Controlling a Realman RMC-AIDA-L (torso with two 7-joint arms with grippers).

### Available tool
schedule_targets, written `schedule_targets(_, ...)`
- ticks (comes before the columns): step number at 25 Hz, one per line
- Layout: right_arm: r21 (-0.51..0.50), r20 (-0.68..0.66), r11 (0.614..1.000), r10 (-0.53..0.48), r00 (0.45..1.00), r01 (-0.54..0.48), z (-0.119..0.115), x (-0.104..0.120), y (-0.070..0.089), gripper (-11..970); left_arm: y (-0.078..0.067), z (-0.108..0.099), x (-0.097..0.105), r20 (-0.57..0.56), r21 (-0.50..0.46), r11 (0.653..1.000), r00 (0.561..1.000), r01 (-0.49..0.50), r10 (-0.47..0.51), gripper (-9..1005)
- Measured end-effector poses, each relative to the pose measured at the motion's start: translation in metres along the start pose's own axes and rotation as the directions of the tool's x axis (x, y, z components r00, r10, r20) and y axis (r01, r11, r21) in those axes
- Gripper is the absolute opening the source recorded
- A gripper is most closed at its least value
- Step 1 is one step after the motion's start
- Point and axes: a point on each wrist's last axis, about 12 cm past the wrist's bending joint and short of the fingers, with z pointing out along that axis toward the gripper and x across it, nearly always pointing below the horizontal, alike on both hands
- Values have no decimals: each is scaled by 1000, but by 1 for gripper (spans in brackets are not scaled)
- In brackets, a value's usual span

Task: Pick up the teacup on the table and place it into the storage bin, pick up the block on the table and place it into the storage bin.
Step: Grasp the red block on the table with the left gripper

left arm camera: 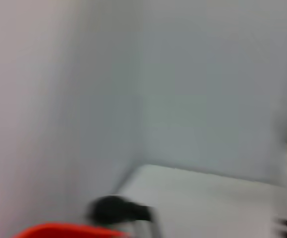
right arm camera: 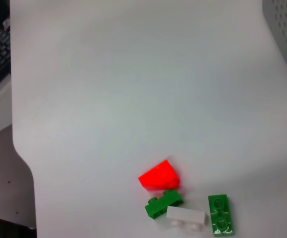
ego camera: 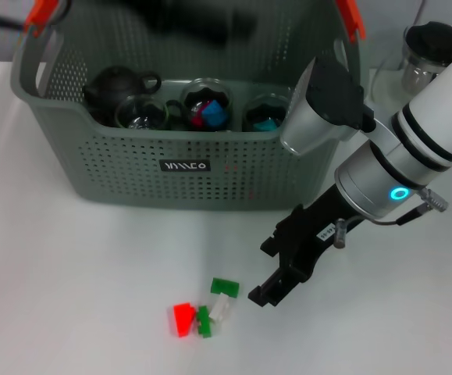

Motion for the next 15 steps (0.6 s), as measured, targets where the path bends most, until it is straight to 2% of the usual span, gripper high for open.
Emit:
schedule_targets(2, 1, 2, 1000, 1, 1000, -1, 0, 0, 0, 945, -19, -9, 12, -25, 80, 994, 997, -69, 72, 932)
schedule_targets(3, 2, 4, 1000, 2, 1000, -2, 0, 0, -1, 945, -27, -12, 19, -41, 114, 989, 994, -96, 101, 931)
schedule_targets(7, 2, 5, 1000, 10, 1000, -10, 0, 1, -1, 945, -52, -15, 46, -124, 176, 978, 983, -111, 134, 931)
schedule_targets(11, 3, 4, 1000, 14, 1000, -14, 0, 2, -2, 944, -73, -3, 68, -261, 234, 968, 953, -91, 153, 930)
schedule_targets(15, 5, 5, 1000, 13, 1000, -13, 0, 1, -2, 944, -86, 20, 82, -431, 259, 963, 884, -72, 182, 924)
